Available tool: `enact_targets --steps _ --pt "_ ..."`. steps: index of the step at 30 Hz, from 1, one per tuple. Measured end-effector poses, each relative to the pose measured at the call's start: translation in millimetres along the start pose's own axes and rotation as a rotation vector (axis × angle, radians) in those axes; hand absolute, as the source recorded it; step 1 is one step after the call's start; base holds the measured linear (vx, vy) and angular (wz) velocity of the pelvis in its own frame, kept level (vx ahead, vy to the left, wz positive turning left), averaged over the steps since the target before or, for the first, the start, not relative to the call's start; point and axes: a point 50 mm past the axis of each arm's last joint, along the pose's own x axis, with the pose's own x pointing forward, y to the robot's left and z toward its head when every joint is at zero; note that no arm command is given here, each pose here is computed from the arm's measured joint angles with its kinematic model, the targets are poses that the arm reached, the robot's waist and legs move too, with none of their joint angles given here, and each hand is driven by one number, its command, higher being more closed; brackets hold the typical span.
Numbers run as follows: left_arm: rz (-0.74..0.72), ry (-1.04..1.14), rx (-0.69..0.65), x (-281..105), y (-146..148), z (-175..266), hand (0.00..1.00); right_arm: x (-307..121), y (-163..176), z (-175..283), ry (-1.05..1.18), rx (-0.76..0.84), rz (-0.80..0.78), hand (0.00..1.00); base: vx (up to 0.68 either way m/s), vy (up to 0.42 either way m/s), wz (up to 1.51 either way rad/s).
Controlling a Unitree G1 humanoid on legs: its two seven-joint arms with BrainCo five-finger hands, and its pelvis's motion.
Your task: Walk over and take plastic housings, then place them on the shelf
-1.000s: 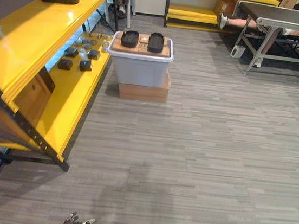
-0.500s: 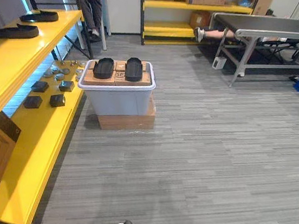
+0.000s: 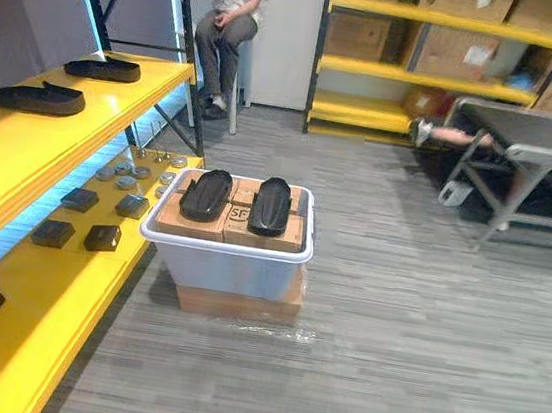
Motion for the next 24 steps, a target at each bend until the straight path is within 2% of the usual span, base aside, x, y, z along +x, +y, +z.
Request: enact_targets --steps 3,7,10,12,14,18,21,24 --pt "0.054 0.004 -0.080 -3 14 -5 0.00 0 4 3 -0.018 0.021 0.017 0.00 0.59 -0.174 0.08" --pt "0.124 0.061 -0.067 -13 46 -24 0.00 -1 6 -3 -0.002 0.027 0.020 0.00 0.53 -0.057 -0.23" --pt "0.152 0.119 -0.046 -22 60 -41 0.00 4 21 17 -0.050 -0.014 0.046 0.00 0.52 0.106 -0.28" --pt "0.142 0.146 -0.005 -24 61 -46 0.00 5 27 34 -0.111 -0.062 0.062 0.00 0.47 0.195 -0.12" --pt "0.101 0.134 0.095 -19 57 -37 0.00 2 62 41 -0.165 -0.178 0.168 0.00 0.53 0.204 0.30" --pt "0.056 0.100 0.193 -11 50 -20 0.00 -8 100 72 -0.320 -0.271 0.282 0.00 0.48 0.190 0.26" --pt "0.035 0.056 0.330 -6 50 2 0.00 -21 125 89 -0.451 -0.426 0.340 0.00 0.25 0.011 0.15" --pt "0.012 0.000 0.352 -1 42 17 0.00 -31 140 102 -0.545 -0.503 0.359 0.00 0.17 -0.157 0.31"
